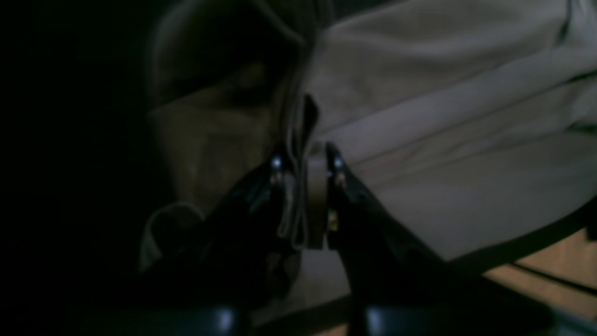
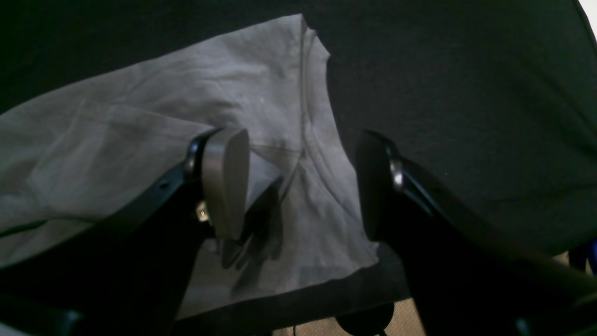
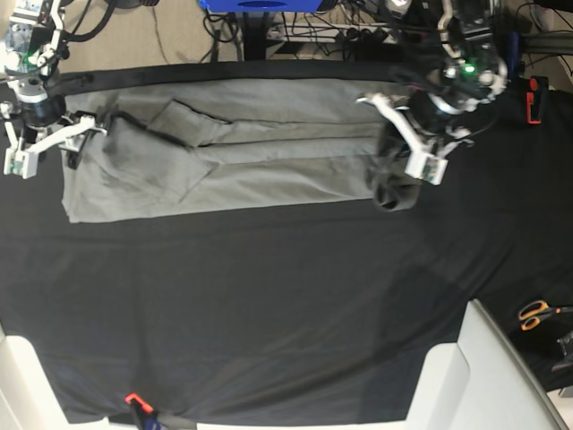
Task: Fold the T-shirt properly
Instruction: 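Move the left gripper onto the strip's end and pinch it, then lift the strip end with the left gripper and fold it toward the right gripper, then press the folded layers flat with the right gripper, then withdraw it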
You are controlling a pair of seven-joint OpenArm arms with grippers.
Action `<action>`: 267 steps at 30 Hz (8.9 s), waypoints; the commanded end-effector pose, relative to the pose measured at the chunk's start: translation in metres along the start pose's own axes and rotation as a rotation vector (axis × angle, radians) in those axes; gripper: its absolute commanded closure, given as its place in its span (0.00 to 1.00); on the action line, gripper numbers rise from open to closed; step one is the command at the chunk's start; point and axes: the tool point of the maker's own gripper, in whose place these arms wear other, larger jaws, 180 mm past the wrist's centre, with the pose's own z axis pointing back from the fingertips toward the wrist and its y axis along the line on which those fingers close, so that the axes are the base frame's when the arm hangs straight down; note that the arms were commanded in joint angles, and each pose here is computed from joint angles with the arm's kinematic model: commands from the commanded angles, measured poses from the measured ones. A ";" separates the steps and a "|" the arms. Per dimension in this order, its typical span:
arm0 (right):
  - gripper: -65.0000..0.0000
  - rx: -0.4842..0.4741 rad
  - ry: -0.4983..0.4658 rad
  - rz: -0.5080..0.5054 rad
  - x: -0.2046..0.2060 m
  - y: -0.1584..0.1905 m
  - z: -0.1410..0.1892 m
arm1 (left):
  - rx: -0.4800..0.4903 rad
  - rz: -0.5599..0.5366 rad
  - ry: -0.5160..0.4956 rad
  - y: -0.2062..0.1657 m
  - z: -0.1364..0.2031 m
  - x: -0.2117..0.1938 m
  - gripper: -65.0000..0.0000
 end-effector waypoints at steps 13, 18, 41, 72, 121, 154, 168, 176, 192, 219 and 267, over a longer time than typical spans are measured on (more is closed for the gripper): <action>0.47 0.000 -0.047 0.008 0.014 -0.002 0.002 | -0.165 0.061 -0.015 -0.093 -0.039 0.014 1.00; 0.47 -0.001 -0.046 0.011 0.014 -0.003 0.002 | -0.189 0.087 -0.003 -0.104 -0.049 0.013 1.00; 0.47 -0.001 -0.049 0.013 0.015 -0.003 0.002 | -0.277 0.208 0.024 -0.121 -0.074 0.010 1.00; 0.47 0.033 -0.055 0.020 0.018 0.011 0.000 | -0.730 -0.080 -0.181 -0.248 -0.038 0.114 0.25; 1.00 0.132 0.152 0.024 0.017 0.093 0.002 | -0.282 0.153 0.094 -0.061 -0.019 -0.007 1.00; 1.00 0.155 0.144 0.053 0.014 0.064 0.006 | -0.353 0.014 0.008 -0.084 -0.036 0.052 1.00; 0.84 0.562 0.121 0.299 0.028 0.211 0.002 | 0.345 0.214 0.100 0.195 0.100 -0.058 1.00; 0.30 0.624 0.246 0.393 0.002 0.244 -0.022 | 0.273 0.239 0.099 0.191 0.117 -0.100 1.00; 0.28 0.679 0.332 0.305 -0.011 0.260 -0.051 | 0.283 0.261 0.095 0.193 0.121 -0.105 1.00; 0.51 0.663 0.393 0.294 -0.028 0.257 -0.065 | 0.279 0.261 0.097 0.192 0.120 -0.105 1.00; 0.42 0.549 0.215 0.190 0.046 0.229 -0.055 | 0.287 0.324 0.106 0.200 0.113 -0.118 1.00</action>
